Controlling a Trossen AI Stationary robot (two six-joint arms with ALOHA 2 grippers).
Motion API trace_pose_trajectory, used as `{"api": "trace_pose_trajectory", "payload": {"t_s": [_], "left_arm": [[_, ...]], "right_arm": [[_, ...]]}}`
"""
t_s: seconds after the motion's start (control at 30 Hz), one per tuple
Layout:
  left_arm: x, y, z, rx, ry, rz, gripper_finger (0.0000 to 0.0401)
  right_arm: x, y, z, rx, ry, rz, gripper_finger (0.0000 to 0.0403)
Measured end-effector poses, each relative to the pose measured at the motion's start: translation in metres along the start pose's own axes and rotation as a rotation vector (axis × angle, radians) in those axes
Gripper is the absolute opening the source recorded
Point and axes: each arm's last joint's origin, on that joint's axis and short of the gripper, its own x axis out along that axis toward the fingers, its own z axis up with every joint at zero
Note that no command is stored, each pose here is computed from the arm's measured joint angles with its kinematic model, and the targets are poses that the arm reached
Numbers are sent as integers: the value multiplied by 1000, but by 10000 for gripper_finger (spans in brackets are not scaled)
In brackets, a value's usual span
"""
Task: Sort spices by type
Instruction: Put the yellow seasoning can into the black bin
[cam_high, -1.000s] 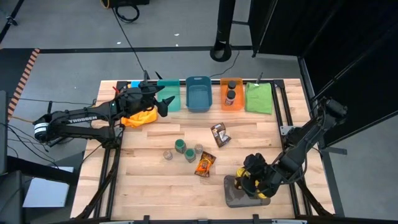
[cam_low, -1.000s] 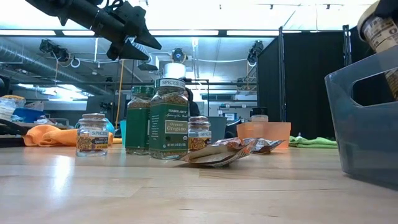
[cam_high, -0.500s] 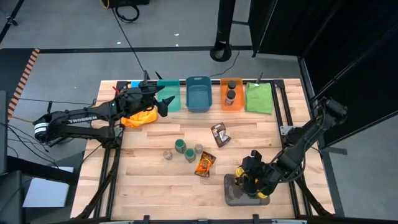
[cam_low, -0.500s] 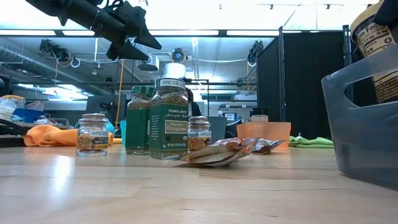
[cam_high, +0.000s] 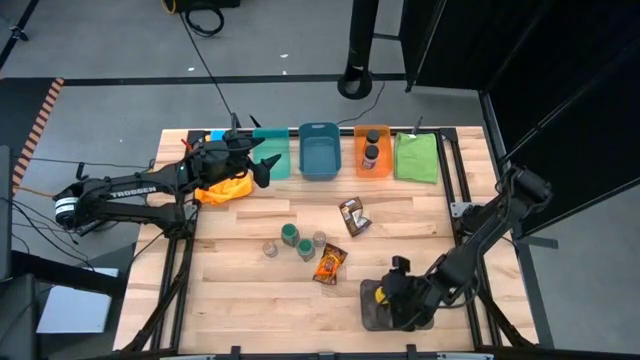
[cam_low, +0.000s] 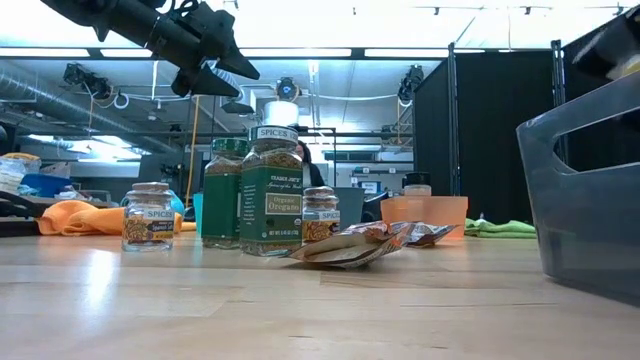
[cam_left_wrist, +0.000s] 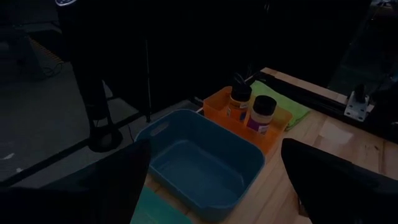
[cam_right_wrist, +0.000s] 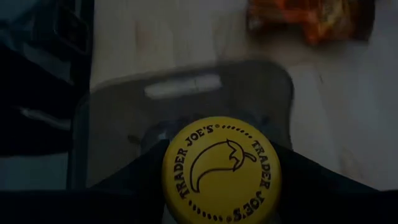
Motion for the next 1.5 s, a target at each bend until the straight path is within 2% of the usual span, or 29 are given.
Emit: {"api": "trace_pose_trajectory", "payload": {"t_s": [0.2,0.63,0.87,1.17,1.5], "left_arm": [[0,0,0,0,0,0,369],[0,0,0,0,0,2,369],[0,0,0,0,-1,4,369],[0,0,0,0,-1,4,369],[0,0,0,0,0,4,369]], "right_arm": [[16,7,0,-19,-39,0,237],[12,10,5,-6,-107,-65,236],[9,7,0,8,-177,-177,236],[9,8,0,22,-181,-173,237],[10,8,-1,55,-161,-146,265]]}}
